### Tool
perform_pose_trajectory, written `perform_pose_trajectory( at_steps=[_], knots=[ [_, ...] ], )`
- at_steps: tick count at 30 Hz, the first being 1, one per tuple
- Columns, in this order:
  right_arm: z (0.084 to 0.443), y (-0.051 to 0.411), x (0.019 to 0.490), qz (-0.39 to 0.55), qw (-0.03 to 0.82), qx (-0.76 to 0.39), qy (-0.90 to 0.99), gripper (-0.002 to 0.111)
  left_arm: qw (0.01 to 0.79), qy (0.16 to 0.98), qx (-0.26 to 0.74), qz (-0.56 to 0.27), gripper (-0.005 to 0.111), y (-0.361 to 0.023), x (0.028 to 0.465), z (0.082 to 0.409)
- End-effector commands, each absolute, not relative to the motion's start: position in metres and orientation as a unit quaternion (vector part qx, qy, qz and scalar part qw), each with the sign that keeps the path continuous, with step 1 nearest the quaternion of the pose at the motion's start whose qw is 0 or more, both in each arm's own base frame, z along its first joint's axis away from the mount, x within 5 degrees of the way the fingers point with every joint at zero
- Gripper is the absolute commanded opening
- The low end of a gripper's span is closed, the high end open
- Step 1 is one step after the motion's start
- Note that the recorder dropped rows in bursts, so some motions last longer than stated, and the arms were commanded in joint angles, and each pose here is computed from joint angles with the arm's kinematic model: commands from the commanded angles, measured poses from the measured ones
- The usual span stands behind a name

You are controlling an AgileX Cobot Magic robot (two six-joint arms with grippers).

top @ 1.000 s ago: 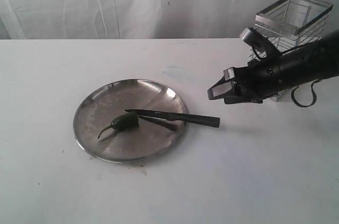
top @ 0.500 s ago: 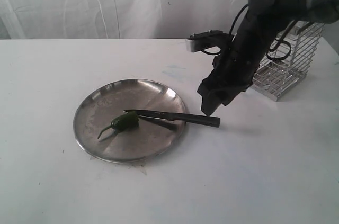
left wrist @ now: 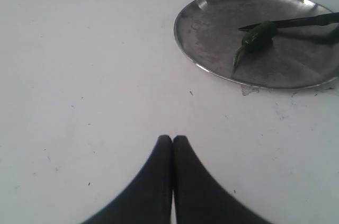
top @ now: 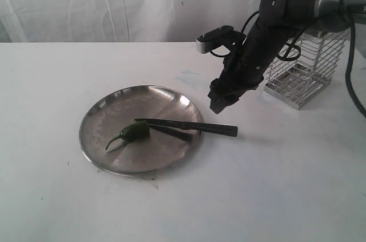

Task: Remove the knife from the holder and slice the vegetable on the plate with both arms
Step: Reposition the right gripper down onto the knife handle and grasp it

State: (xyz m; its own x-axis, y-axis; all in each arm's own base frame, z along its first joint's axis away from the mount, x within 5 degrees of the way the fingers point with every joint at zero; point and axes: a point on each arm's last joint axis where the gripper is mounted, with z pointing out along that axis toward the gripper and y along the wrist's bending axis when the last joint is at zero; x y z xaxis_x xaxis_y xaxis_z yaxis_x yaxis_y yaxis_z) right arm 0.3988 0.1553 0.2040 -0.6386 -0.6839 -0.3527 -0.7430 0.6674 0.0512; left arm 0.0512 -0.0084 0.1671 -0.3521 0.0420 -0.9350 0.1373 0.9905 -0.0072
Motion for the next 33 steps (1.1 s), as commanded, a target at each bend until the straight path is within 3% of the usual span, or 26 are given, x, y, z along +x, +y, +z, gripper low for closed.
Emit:
perform_pose_trajectory(
  at_steps=[1, 7, 13, 33],
  knots=[
    [0.194, 0.158, 0.393, 0.120, 0.102, -0.396, 0.905, 0.064, 0.568, 0.820, 0.052, -0.043, 0.000, -0.008, 0.051, 0.167],
    [0.197, 0.160, 0.388, 0.144, 0.029, -0.405, 0.903, 0.063, 0.568, 0.820, 0.052, -0.043, 0.000, -0.008, 0.051, 0.167],
    [0.213, 0.166, 0.402, 0.148, 0.058, -0.391, 0.907, 0.062, 0.568, 0.820, 0.052, -0.043, 0.000, -0.008, 0.051, 0.167],
    [0.155, 0.172, 0.410, 0.170, -0.002, -0.392, 0.904, 0.062, 0.568, 0.820, 0.052, -0.043, 0.000, -0.008, 0.051, 0.167]
  ],
)
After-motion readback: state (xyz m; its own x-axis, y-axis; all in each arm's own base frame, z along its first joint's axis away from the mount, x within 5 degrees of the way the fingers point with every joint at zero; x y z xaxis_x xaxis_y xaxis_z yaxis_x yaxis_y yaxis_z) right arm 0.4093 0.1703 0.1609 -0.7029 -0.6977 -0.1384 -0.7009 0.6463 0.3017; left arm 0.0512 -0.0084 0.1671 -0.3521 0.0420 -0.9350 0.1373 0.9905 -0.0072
